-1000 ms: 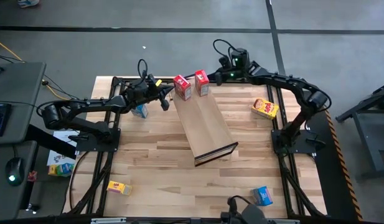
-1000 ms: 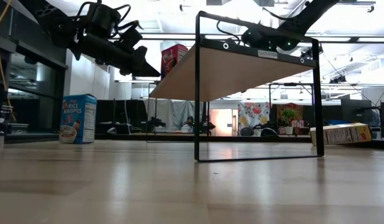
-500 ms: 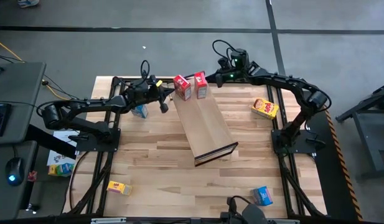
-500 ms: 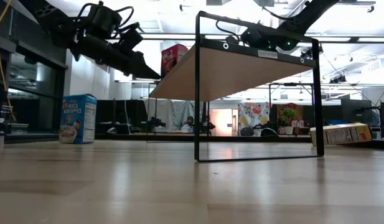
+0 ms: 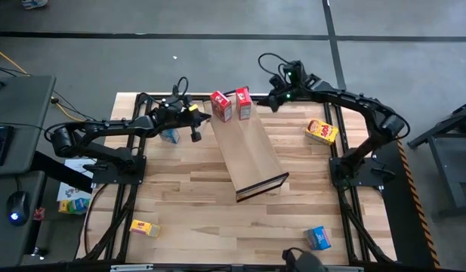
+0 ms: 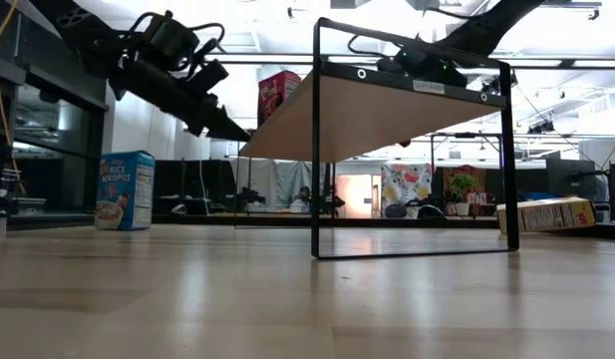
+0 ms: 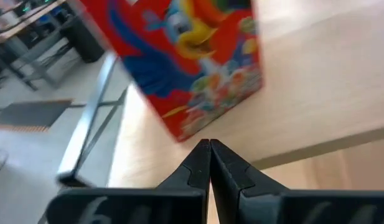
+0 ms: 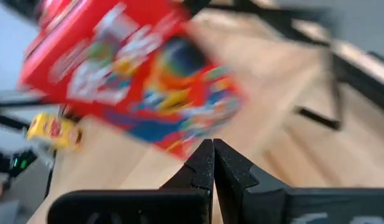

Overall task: Stack cereal on shelf
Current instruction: Put the red cereal box aligned with the other red cereal box on the shelf

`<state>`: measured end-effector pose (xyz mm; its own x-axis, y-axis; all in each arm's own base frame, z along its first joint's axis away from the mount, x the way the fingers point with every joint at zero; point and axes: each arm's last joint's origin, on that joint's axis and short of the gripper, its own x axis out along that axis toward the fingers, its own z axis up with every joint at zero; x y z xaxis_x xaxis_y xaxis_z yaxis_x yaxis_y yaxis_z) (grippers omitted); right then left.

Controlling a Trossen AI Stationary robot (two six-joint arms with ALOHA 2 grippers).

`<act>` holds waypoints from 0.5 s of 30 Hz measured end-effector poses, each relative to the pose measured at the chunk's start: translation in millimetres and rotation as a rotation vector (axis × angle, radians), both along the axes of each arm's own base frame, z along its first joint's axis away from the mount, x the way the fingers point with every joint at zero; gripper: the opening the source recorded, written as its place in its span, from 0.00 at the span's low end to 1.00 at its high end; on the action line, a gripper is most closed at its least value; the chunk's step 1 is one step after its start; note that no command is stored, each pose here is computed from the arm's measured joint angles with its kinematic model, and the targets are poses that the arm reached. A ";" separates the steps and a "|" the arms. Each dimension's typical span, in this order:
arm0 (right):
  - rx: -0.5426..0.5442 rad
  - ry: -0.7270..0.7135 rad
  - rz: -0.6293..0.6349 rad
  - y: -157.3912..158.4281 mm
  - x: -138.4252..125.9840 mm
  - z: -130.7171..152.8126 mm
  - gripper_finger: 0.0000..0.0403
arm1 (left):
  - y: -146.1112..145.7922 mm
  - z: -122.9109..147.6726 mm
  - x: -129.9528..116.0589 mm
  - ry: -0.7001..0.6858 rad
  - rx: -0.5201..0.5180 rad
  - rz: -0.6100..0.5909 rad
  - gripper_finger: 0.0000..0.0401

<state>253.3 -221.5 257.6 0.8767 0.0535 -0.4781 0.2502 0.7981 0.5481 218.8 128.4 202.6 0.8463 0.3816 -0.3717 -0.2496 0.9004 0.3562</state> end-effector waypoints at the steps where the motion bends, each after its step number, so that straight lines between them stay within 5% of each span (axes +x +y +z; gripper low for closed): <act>1: -0.004 0.003 0.019 4.2 2.7 0.2 0.00 | -0.5 0.2 0.3 -0.003 0.001 -0.021 0.00; 10: -0.112 0.060 0.016 26.2 24.5 10.1 0.00 | -0.8 0.7 0.7 -0.009 0.001 -0.035 0.00; 15: -0.080 0.137 0.009 27.0 21.2 17.2 0.00 | -0.9 0.1 0.5 -0.004 -0.003 -0.034 0.00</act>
